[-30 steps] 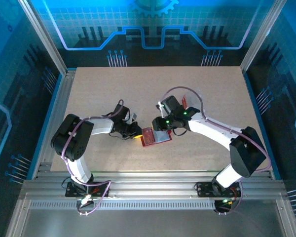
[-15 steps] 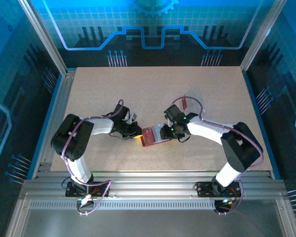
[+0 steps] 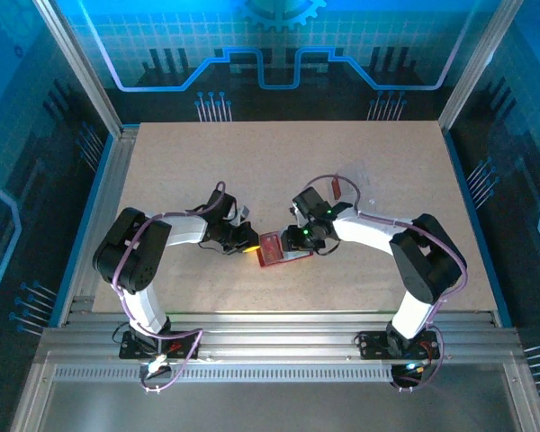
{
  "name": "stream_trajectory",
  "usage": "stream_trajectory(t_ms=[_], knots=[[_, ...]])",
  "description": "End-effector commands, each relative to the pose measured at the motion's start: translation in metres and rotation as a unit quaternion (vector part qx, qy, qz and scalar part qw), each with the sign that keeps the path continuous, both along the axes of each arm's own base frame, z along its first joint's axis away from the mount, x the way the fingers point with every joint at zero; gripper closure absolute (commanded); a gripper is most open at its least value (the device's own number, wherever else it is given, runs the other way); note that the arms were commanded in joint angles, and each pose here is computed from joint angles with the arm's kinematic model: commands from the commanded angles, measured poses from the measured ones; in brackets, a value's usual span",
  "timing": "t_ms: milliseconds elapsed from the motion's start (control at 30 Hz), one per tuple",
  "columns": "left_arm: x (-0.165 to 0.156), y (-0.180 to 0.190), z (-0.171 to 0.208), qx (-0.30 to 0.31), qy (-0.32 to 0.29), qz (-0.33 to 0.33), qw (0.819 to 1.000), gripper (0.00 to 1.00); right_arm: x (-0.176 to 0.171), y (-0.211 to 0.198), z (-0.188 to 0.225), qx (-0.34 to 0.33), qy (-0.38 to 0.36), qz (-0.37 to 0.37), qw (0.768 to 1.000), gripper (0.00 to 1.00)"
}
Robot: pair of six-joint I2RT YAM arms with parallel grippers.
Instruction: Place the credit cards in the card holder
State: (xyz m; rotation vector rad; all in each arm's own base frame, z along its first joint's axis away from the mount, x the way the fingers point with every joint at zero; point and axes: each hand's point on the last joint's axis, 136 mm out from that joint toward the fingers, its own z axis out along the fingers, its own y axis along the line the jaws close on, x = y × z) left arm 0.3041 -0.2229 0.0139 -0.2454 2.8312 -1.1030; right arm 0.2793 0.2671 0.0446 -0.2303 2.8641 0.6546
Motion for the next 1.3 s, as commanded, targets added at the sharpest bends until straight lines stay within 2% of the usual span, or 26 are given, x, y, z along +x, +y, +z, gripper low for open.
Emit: stream_trajectory(t_ms=[0,200,267,433,567,667,767,833,967,1100,1267], knots=[[-0.008,0.006,-0.018,0.016,0.022,0.009,1.000,0.90,-0.002,0.033,0.027,0.036,-0.028,0.040,0.998,0.55],[-0.007,0.002,0.003,-0.015,0.012,0.019,1.000,0.89,-0.008,0.064,0.024,0.061,-0.026,0.065,0.996,0.53],[-0.008,0.004,0.013,-0.026,0.005,0.031,0.999,0.85,-0.008,0.069,0.017,0.064,-0.023,0.065,0.996,0.53],[-0.009,0.031,0.033,-0.021,-0.010,0.078,0.997,0.78,-0.010,0.079,0.018,0.092,-0.017,0.073,0.993,0.52],[-0.015,0.053,0.050,-0.011,-0.027,0.110,0.993,0.75,-0.004,0.062,0.037,0.054,-0.055,0.060,0.995,0.52],[-0.021,0.058,0.066,-0.007,-0.046,0.114,0.992,0.71,0.002,0.039,0.028,-0.009,-0.057,0.034,0.998,0.59],[-0.026,0.060,0.079,-0.008,-0.056,0.112,0.992,0.68,0.002,0.038,0.009,-0.031,-0.040,0.035,0.998,0.79],[-0.027,0.060,0.085,-0.009,-0.061,0.110,0.992,0.66,0.002,0.042,-0.003,-0.042,-0.032,0.039,0.998,0.85],[-0.025,0.059,0.089,-0.004,-0.059,0.107,0.993,0.65,0.004,0.049,-0.029,-0.072,-0.024,0.046,0.996,0.86],[-0.019,0.059,0.089,0.001,-0.052,0.111,0.993,0.64,0.000,0.063,-0.046,-0.063,-0.006,0.071,0.995,0.86],[-0.009,0.054,0.085,0.008,-0.044,0.109,0.993,0.63,0.002,0.067,-0.018,-0.042,-0.027,0.096,0.994,0.79]])
